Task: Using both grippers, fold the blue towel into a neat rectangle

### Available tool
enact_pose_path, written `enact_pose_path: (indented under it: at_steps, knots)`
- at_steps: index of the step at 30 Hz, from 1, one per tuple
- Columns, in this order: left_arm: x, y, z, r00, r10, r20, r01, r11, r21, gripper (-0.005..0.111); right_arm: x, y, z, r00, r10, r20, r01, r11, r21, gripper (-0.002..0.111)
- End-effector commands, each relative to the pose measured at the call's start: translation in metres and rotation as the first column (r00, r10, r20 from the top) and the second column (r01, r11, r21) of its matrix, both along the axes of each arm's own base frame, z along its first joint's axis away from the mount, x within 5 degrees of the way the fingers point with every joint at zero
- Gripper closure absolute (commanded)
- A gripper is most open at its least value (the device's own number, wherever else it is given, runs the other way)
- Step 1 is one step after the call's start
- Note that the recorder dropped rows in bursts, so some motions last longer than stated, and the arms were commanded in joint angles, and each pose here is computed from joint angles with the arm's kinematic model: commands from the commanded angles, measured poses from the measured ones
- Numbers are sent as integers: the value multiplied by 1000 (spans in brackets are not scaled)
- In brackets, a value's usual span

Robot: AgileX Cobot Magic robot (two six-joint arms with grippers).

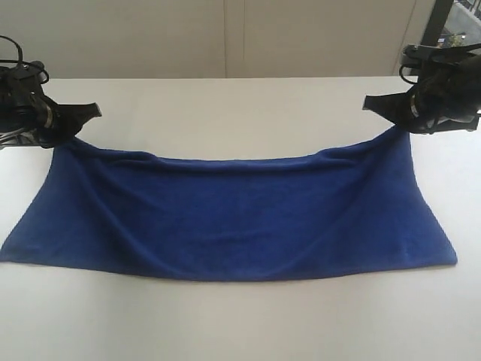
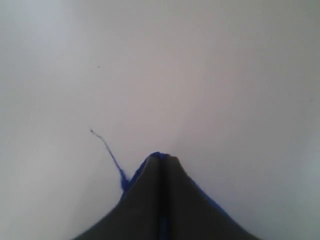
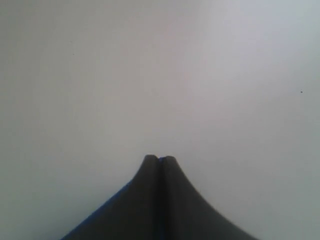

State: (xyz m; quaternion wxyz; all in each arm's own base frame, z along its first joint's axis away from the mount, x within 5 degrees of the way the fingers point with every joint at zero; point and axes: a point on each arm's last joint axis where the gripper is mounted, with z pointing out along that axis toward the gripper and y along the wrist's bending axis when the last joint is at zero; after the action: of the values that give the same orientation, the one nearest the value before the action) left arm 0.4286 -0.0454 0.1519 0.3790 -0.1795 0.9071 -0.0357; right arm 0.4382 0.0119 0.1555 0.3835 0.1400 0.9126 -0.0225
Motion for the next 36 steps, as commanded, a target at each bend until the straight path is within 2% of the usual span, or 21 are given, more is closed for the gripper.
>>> enact_pose_path:
  at_steps: [1,5,7,11,15,17,19,24,27,29,31,33,36]
  knots:
    - [1,1,3,1000,5,11,-5,1000,-2,81,1,-3,1,1000,3,12,-3,1000,3,91]
    - [2,2,4,1000,7,15,-7,1000,-3,51,1,-3,1,1000,-3,6,3,1000,-3,68]
    - [2,2,9,1000,6,24,-6,1000,-2,41,0,-5,3,1000,-15,4,15,1000,-9,61]
    - [-1,8,30,998,15,63,-16,1000,17,36,-6,-11,19,998,-68,-5,67,996,-61,59]
    - [-10,13,62,994,-17,105,4,993,121,36,-17,-15,47,999,-44,-27,40,991,-125,60]
    - [-15,16,76,992,-31,120,11,987,159,39,-24,-13,61,999,-2,-53,-5,990,-141,65]
    - [-23,18,87,992,-38,121,13,979,201,47,-32,-11,70,994,44,-100,-58,988,-143,75]
    - [-48,21,102,991,-109,77,84,957,278,84,-49,-4,79,961,143,-235,-169,981,-92,101]
    - [-66,23,105,993,-117,5,111,952,285,105,-56,1,81,942,178,-284,-196,980,-35,108]
    - [-78,25,105,991,-103,-83,122,953,276,107,-60,3,82,933,194,-302,-203,979,1,108]
    - [-90,24,108,973,-136,-188,184,946,269,107,-64,5,83,922,209,-326,-211,977,31,108]
    - [-103,22,107,925,-208,-318,294,922,252,107,-67,7,84,911,220,-348,-215,975,54,108]
    - [-119,15,104,817,-336,-468,454,876,163,107,-73,9,87,900,223,-376,-207,975,83,108]
